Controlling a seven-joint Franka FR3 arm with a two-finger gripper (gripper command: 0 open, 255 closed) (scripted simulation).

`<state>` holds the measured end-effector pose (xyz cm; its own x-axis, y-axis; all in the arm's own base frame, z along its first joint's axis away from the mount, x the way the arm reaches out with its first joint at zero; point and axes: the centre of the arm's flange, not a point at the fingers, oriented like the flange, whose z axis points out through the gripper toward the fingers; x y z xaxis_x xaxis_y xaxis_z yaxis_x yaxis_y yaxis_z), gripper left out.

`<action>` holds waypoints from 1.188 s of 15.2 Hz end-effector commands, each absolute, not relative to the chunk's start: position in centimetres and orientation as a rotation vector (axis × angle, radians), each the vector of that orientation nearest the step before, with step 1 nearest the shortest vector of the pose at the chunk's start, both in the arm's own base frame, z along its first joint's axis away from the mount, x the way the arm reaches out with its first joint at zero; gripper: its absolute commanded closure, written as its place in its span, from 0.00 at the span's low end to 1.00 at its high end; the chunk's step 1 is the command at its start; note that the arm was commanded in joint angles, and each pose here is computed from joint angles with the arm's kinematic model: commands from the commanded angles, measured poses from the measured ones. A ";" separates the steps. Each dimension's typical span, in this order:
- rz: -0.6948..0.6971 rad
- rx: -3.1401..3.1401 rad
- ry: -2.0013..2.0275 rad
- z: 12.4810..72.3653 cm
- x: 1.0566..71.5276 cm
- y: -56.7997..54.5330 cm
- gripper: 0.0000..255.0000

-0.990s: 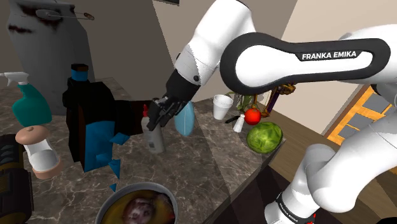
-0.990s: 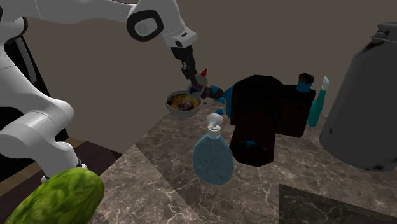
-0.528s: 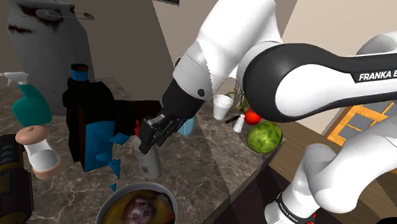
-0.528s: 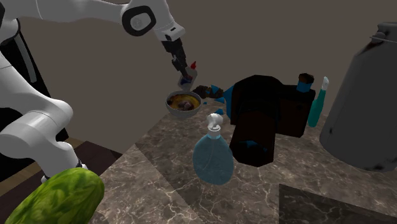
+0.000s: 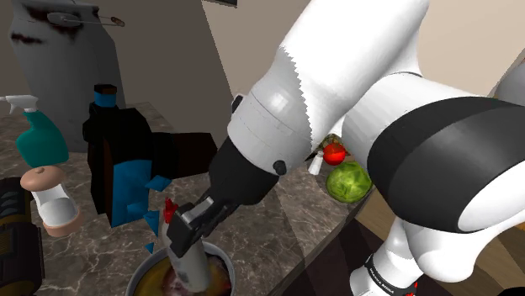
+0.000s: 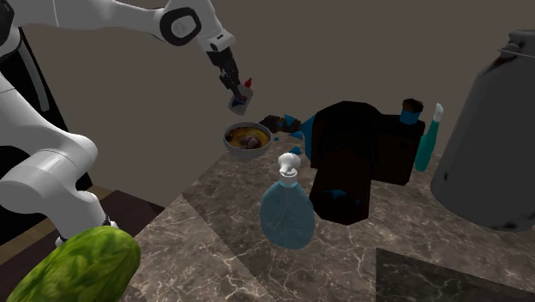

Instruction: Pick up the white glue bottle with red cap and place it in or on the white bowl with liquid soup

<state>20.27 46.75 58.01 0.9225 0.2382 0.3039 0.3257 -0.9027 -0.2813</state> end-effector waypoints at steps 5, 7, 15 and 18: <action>-0.377 -2.752 -0.414 55.0 19.9 46.9 1.00; -0.377 -2.752 -0.414 53.9 19.9 46.9 1.00; -0.377 -2.752 -0.414 49.7 19.9 46.9 1.00; -0.377 -2.752 -0.414 49.4 19.9 46.9 1.00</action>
<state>19.97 46.98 49.97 0.9202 0.2331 0.3145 0.3268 -0.8997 -0.2895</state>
